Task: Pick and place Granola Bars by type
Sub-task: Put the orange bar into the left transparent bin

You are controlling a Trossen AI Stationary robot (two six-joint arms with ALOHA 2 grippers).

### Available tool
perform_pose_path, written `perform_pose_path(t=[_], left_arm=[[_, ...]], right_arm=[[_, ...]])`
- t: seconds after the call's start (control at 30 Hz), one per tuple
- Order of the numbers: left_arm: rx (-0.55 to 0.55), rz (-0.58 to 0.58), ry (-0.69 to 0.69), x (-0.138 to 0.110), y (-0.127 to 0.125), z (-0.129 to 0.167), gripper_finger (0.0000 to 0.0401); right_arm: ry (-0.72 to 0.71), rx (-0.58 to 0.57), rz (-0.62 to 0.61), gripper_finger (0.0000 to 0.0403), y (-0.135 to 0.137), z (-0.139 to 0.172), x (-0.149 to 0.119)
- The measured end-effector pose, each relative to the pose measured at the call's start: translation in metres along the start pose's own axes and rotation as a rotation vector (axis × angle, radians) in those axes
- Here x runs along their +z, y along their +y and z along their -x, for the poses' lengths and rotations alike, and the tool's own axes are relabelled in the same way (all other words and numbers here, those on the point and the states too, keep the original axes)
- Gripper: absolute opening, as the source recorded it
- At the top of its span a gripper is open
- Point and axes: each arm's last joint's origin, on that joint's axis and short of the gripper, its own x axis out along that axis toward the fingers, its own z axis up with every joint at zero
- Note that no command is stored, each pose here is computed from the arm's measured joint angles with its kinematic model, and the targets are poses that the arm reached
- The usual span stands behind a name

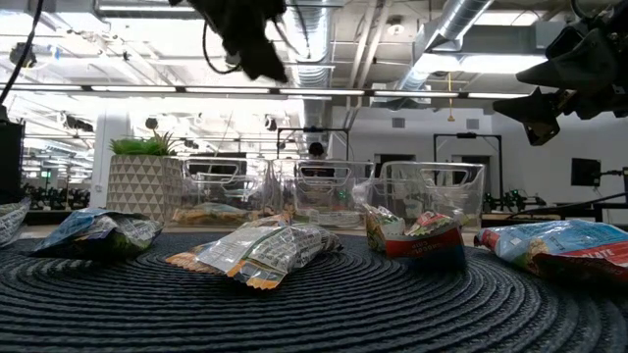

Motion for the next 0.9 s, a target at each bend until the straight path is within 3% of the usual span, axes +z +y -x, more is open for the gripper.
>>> perform_pose_path(t=[0.33, 0.63, 0.9], left_arm=[[-0.143, -0.324, -0.059, 0.013, -0.064, -0.008, 0.0160], [-0.080, -0.739, 0.025, 0.007, -0.097, -0.010, 0.0160], [-0.081, -0.837, 0.127, -0.003, -0.110, -0.011, 0.0160]], right_arm=[[0.000, 0.000, 0.000, 0.0244, 0.000, 0.000, 0.000], [0.000, 0.000, 0.000, 0.0244, 0.000, 0.000, 0.000], [0.000, 0.000, 0.000, 0.0244, 0.000, 0.000, 0.000]])
